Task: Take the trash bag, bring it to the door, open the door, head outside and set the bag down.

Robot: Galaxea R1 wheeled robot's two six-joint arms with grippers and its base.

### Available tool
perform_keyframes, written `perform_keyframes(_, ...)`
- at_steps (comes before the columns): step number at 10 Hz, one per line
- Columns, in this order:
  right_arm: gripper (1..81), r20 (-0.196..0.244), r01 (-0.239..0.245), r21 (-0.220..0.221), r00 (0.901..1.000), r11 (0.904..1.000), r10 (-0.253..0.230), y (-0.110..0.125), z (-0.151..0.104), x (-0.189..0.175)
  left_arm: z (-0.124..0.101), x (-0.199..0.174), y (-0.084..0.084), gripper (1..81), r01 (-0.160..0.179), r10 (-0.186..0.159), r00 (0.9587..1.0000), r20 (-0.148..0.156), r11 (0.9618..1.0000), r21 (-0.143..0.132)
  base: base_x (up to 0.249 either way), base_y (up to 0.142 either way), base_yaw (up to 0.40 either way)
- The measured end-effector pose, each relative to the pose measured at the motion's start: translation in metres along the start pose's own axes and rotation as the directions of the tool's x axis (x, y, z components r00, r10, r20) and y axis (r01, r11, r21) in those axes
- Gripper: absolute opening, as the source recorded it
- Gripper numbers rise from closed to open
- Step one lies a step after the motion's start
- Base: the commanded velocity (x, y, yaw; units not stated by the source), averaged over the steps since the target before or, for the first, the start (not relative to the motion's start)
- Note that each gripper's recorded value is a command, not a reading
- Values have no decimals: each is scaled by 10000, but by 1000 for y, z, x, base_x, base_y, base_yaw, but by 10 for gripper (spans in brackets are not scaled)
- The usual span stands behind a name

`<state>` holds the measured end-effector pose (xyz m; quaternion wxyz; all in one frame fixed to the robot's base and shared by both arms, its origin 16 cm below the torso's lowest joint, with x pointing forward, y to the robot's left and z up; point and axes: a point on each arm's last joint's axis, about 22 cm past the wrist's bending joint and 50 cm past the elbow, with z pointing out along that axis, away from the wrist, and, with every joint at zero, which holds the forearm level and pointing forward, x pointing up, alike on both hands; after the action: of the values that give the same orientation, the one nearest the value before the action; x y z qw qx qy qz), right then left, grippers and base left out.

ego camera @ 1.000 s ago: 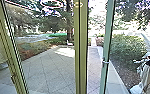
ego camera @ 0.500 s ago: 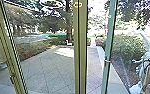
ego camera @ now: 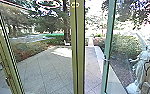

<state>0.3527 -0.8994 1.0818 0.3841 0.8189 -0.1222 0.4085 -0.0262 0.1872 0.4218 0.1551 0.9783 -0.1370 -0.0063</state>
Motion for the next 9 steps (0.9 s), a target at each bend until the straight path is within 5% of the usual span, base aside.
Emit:
perform_keyframes(6, 811, 84, 360, -269, 9993, 9990, -357, 15, 2, -10, 0, -3, 0, 10, 10, -10, 10000, 29, 10000, 1, 0, 0, 0)
perform_keyframes(9, 811, -214, 780, -353, 9967, 9963, -788, 17, 5, -13, 0, -2, 0, 10, 13, -13, 10000, 25, 10000, -3, 0, 0, 0)
